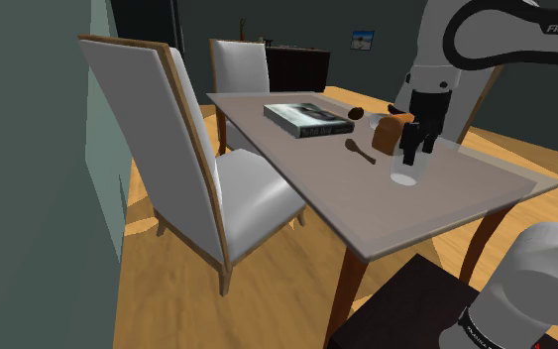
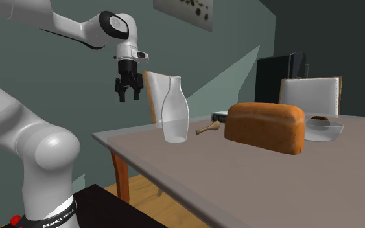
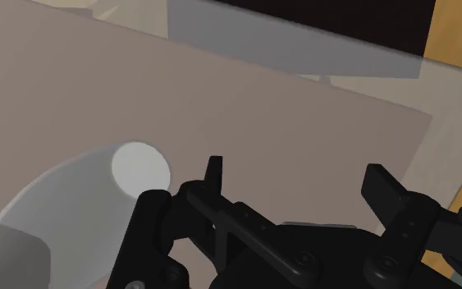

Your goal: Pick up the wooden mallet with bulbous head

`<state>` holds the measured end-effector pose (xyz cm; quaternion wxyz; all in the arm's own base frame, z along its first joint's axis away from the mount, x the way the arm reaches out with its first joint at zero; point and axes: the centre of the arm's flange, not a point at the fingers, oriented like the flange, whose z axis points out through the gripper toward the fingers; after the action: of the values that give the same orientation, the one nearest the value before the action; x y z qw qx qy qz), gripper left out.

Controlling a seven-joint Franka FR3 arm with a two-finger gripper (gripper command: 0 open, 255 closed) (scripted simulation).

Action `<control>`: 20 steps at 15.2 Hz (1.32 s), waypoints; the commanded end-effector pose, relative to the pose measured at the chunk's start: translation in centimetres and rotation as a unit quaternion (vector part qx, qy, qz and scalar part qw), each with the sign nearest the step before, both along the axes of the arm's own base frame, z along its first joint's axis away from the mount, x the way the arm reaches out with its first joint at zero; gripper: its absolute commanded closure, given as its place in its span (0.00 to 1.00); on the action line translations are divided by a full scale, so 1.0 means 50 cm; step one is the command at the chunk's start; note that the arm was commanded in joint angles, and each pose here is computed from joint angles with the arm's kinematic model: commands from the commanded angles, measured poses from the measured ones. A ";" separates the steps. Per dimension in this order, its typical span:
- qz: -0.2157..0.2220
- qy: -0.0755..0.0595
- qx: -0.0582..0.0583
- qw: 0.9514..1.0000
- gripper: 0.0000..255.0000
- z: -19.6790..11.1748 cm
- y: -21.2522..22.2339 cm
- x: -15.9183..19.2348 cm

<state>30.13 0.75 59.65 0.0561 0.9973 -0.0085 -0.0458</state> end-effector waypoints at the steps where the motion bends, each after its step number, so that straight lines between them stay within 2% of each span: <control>1: 0.000 0.000 0.000 1.000 0.00 0.000 0.000 0.000; 10: -0.037 -0.022 0.009 0.999 0.00 -0.071 -0.137 0.174; 20: -0.078 -0.047 0.019 0.996 0.00 -0.145 -0.303 0.358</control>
<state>47.01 -13.46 53.03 0.0335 0.9959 -0.0836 -0.0058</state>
